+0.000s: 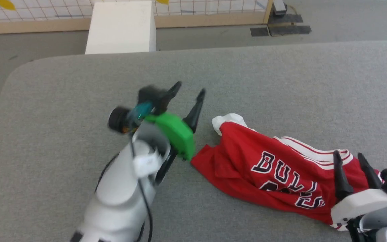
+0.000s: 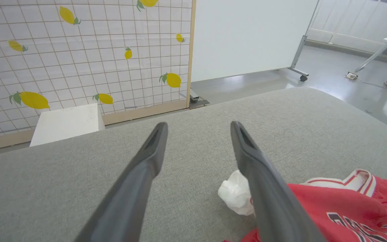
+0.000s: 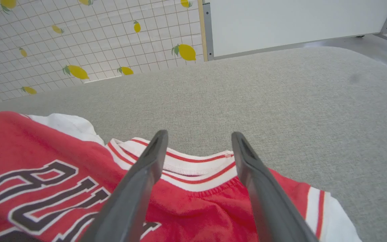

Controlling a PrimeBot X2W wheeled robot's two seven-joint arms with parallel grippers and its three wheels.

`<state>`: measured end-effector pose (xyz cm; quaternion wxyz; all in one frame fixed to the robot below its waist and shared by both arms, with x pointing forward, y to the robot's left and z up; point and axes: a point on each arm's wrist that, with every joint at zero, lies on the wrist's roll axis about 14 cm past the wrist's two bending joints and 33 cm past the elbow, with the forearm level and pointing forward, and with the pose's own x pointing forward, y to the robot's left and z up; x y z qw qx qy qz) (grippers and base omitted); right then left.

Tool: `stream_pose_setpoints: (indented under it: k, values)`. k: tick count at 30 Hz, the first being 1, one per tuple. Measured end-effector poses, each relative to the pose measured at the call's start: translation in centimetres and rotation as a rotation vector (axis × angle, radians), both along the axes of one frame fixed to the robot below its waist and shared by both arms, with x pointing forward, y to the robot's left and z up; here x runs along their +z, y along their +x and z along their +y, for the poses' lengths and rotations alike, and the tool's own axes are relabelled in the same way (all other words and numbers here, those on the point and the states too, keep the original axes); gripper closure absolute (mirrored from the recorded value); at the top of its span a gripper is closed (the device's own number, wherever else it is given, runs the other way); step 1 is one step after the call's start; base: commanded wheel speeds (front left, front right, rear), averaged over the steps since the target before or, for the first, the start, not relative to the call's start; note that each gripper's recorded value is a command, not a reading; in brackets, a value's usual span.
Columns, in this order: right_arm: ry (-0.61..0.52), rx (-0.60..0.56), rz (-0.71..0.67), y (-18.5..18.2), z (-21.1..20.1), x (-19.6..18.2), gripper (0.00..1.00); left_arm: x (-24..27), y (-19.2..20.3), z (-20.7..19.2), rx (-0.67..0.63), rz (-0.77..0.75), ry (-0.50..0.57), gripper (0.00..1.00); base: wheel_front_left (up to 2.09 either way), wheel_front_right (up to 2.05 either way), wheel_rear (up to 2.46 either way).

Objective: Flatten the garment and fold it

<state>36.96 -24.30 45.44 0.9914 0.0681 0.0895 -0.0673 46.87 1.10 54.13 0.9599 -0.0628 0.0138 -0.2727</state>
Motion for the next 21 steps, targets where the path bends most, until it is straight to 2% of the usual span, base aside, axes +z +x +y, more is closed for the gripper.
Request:
stream_pose_setpoints:
  k: [7, 11, 16, 18, 21]
  values:
    - [0.024, 0.009, 0.000, 0.4, 0.5, -0.2, 0.00, -2.1, 2.4, -6.3, -0.212, 0.170, 0.229, 0.00, 0.00, 0.00, 0.00]
    - [0.026, -0.011, 0.003, 0.2, -0.1, -0.4, 0.00, -5.7, 2.1, -8.6, -0.313, 0.287, 0.426, 0.00, 0.00, 0.00, 0.00]
    - [0.024, -0.039, 0.018, -0.3, -0.9, -0.8, 0.00, -11.2, 0.4, -9.1, -0.411, 0.480, 0.661, 0.00, 0.00, 0.00, 0.00]
    - [0.025, -0.051, 0.025, -0.6, -1.2, -1.1, 0.00, -12.6, -0.1, -8.9, -0.438, 0.524, 0.727, 0.00, 0.00, 0.00, 0.00]
    - [0.029, -0.064, 0.040, -0.8, -1.5, -1.5, 0.00, -14.5, -0.1, -7.7, -0.462, 0.541, 0.885, 0.00, 0.00, 0.00, 0.00]
